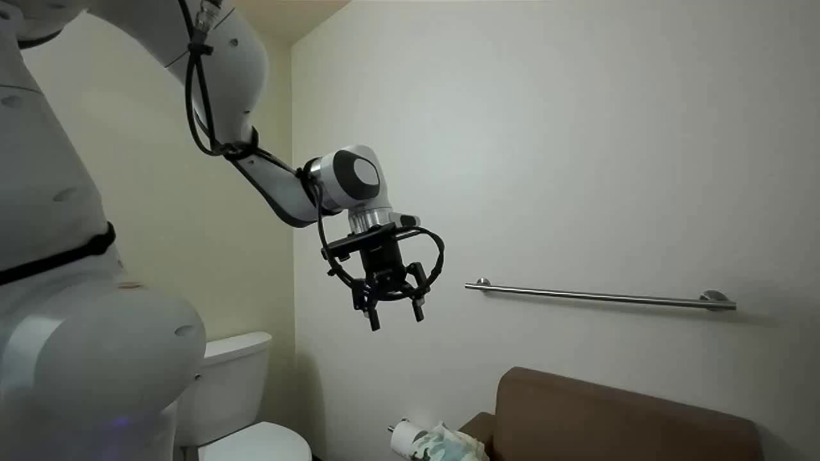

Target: Use the towel to wipe the arm rest

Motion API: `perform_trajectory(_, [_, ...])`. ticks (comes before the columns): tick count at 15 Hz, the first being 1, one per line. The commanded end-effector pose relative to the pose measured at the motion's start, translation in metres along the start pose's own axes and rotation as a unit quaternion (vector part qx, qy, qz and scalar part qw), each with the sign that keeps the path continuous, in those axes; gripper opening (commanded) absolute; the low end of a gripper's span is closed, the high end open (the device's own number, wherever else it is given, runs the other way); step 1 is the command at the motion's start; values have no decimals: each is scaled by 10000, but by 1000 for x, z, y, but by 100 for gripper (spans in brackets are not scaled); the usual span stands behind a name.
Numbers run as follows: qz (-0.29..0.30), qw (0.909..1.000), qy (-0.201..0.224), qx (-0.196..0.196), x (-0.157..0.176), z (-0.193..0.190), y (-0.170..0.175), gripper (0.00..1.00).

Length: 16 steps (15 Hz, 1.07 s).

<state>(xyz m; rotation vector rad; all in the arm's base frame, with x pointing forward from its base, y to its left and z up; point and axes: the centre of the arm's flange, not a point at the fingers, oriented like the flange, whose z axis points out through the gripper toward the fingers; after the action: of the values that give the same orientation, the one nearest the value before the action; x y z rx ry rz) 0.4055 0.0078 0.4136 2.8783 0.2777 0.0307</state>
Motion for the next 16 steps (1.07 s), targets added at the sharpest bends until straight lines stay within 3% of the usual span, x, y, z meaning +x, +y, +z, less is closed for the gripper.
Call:
perform_trajectory(1, [0, 10000, 0, 0, 0, 0, 0, 100])
perform_trajectory(12, [0, 10000, 0, 0, 0, 0, 0, 100])
perform_trajectory(14, [16, 9998, 182, 72, 9, 8, 3, 100])
perform_trajectory(16, [115, 9970, 733, 221, 29, 16, 5, 100])
